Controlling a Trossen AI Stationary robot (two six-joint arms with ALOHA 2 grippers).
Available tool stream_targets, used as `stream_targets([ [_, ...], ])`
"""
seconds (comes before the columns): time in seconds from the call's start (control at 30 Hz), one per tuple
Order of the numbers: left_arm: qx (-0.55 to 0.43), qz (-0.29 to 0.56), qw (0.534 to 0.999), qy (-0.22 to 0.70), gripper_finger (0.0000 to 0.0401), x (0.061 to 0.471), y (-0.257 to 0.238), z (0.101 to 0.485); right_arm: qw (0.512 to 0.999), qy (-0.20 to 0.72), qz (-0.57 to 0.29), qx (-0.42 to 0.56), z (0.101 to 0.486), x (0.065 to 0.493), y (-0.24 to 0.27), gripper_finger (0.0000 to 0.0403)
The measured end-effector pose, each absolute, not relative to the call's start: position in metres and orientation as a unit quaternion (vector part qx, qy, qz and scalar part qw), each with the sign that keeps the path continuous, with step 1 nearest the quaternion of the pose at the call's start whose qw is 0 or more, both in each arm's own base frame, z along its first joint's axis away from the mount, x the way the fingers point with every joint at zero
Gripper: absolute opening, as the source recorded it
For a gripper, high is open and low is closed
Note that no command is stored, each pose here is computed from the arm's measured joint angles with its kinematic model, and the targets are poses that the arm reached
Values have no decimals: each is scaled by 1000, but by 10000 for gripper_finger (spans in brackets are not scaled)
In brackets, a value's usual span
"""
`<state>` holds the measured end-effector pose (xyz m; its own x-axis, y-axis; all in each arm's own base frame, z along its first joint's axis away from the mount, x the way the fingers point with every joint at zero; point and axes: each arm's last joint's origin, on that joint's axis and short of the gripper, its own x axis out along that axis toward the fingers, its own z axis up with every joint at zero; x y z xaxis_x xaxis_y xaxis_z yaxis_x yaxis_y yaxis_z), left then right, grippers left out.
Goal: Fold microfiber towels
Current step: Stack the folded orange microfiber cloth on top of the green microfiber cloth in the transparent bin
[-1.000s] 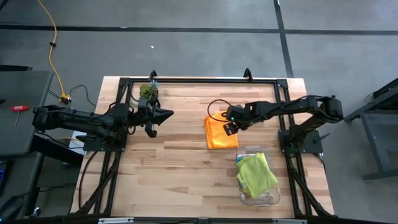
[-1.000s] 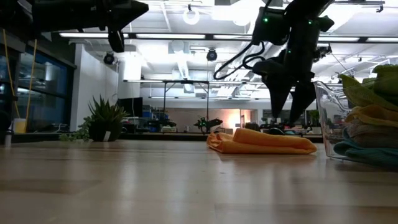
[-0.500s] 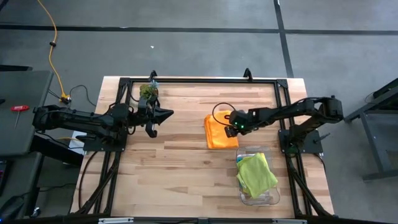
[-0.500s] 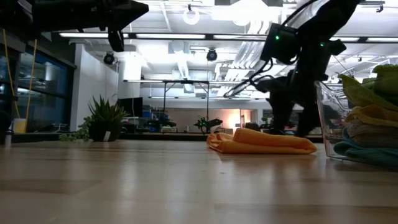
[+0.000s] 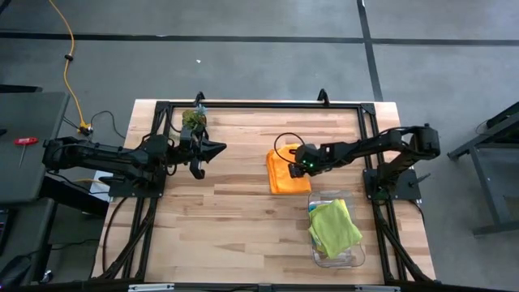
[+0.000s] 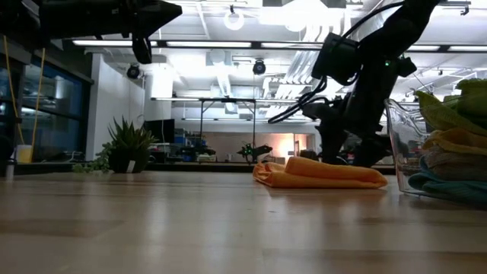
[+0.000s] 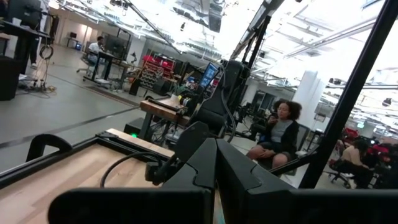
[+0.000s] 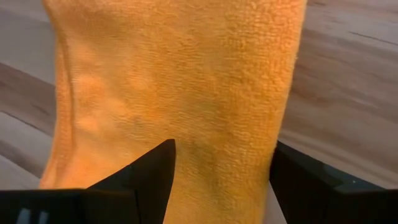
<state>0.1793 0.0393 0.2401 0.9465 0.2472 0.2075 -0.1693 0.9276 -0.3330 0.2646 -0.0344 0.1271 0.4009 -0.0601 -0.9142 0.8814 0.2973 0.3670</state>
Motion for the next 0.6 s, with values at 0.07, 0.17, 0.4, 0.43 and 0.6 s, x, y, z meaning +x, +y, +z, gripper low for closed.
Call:
stream_targets([
  [0.07, -158, 107, 974, -124, 0, 179, 39, 240, 682, 417, -350, 488, 127, 266, -33, 229],
  [0.17, -158, 107, 974, -121, 0, 179, 39, 240, 677, 412, -357, 494, 127, 265, -34, 195],
  [0.4, -160, 110, 975, -105, 0, 180, 39, 236, 677, 388, -367, 506, 126, 268, -35, 15],
  [0.43, -160, 111, 976, -102, 0, 180, 40, 236, 676, 384, -367, 510, 126, 269, -35, 15],
  [0.6, -172, 110, 974, -99, 0, 180, 40, 235, 690, 367, -347, 518, 139, 268, -41, 5],
])
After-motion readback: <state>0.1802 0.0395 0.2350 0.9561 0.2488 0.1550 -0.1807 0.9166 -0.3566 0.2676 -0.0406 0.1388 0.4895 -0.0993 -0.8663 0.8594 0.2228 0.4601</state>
